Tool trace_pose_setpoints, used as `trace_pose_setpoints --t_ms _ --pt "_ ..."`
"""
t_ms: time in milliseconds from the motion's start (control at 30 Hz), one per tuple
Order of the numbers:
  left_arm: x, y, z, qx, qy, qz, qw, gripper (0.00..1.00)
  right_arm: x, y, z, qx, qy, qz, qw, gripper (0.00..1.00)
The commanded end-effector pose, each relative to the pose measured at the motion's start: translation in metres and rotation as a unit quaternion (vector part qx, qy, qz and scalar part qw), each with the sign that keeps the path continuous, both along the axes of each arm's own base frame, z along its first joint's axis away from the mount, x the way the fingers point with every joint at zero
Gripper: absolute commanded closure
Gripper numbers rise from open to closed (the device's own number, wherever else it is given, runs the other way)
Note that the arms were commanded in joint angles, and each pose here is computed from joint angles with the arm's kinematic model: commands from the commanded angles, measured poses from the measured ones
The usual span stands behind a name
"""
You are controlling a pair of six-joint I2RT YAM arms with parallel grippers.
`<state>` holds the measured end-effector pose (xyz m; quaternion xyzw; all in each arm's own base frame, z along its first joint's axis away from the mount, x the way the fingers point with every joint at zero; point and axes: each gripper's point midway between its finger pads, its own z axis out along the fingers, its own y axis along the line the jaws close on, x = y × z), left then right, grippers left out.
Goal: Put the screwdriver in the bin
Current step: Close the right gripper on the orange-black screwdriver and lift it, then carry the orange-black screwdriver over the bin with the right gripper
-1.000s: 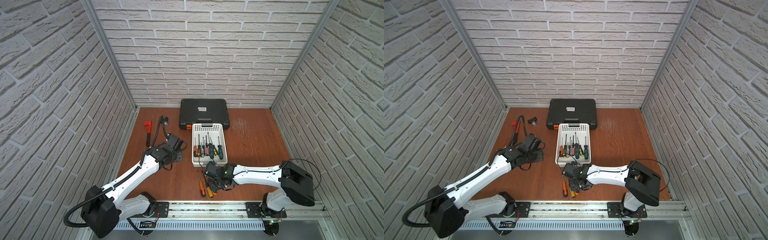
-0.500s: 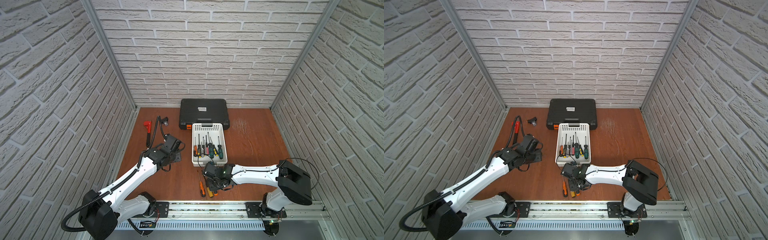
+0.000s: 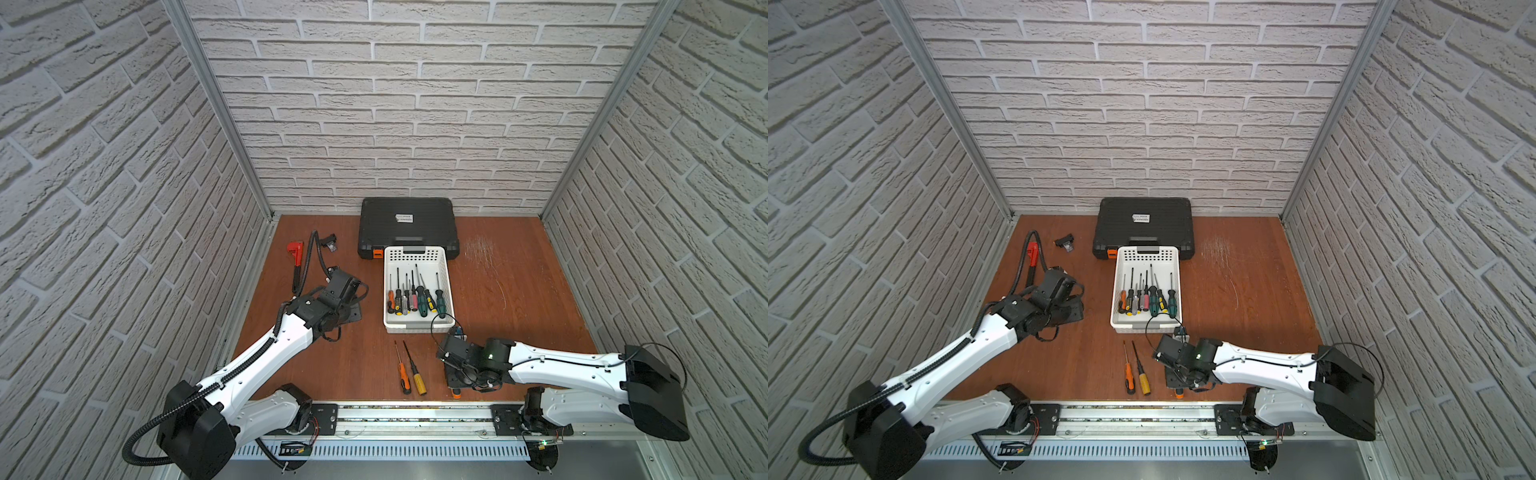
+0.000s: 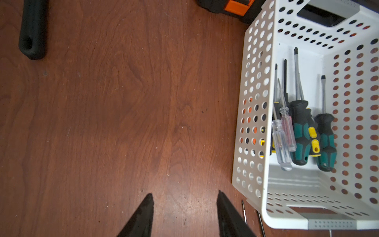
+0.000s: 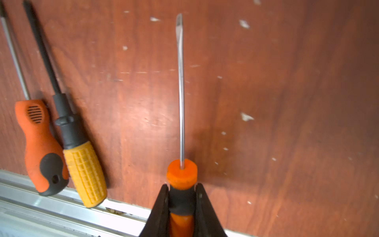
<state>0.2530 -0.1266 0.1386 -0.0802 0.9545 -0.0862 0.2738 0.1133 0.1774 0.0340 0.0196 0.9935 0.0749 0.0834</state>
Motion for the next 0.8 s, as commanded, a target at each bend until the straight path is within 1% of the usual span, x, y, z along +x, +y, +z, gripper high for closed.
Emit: trace_pose_setpoints --t_ms 0,67,133,200,267,333,400,533,633,700,767 --pt "0.011 -0.004 0.015 -0.016 -0.024 0.007 1.000 0.49 -0.003 -0.030 0.004 -0.014 -0.006 -0.053 0.998 0.94" --pt "0.010 -0.003 0.015 -0.016 -0.024 0.008 1.000 0.49 0.001 -0.044 0.017 -0.005 -0.027 -0.075 0.997 0.95" --pt "0.010 -0.001 0.014 -0.014 -0.023 0.010 1.000 0.49 0.013 -0.057 0.039 0.004 -0.074 -0.092 0.993 0.95" --pt "0.010 -0.001 0.013 -0.012 -0.021 0.010 1.000 0.49 0.026 -0.067 0.063 0.008 -0.107 -0.100 0.989 0.95" --pt "0.010 -0.001 0.011 -0.011 -0.019 0.011 1.000 0.49 0.042 -0.073 0.087 0.010 -0.129 -0.101 0.986 0.94" --pt "0.010 0.000 0.010 -0.011 -0.017 0.014 1.000 0.49 0.062 -0.069 0.113 0.012 -0.156 -0.086 0.984 0.95" --pt "0.010 0.000 0.008 -0.011 -0.014 0.015 1.000 0.49 0.083 -0.057 0.134 0.019 -0.178 -0.068 0.981 0.94" --pt "0.007 0.000 0.004 -0.012 -0.009 0.017 1.000 0.49 0.133 -0.011 0.161 0.056 -0.200 -0.010 0.978 0.94" --pt "0.002 0.003 0.002 -0.013 -0.004 0.020 1.000 0.49 0.166 0.021 0.167 0.070 -0.199 0.030 0.977 0.94" --pt "-0.002 0.008 0.002 -0.010 -0.003 0.025 1.000 0.49 0.183 0.036 0.165 0.078 -0.197 0.043 0.976 0.94" --pt "-0.004 0.012 0.003 -0.009 -0.006 0.031 0.999 0.49 0.197 0.044 0.157 0.081 -0.192 0.042 0.977 0.95"
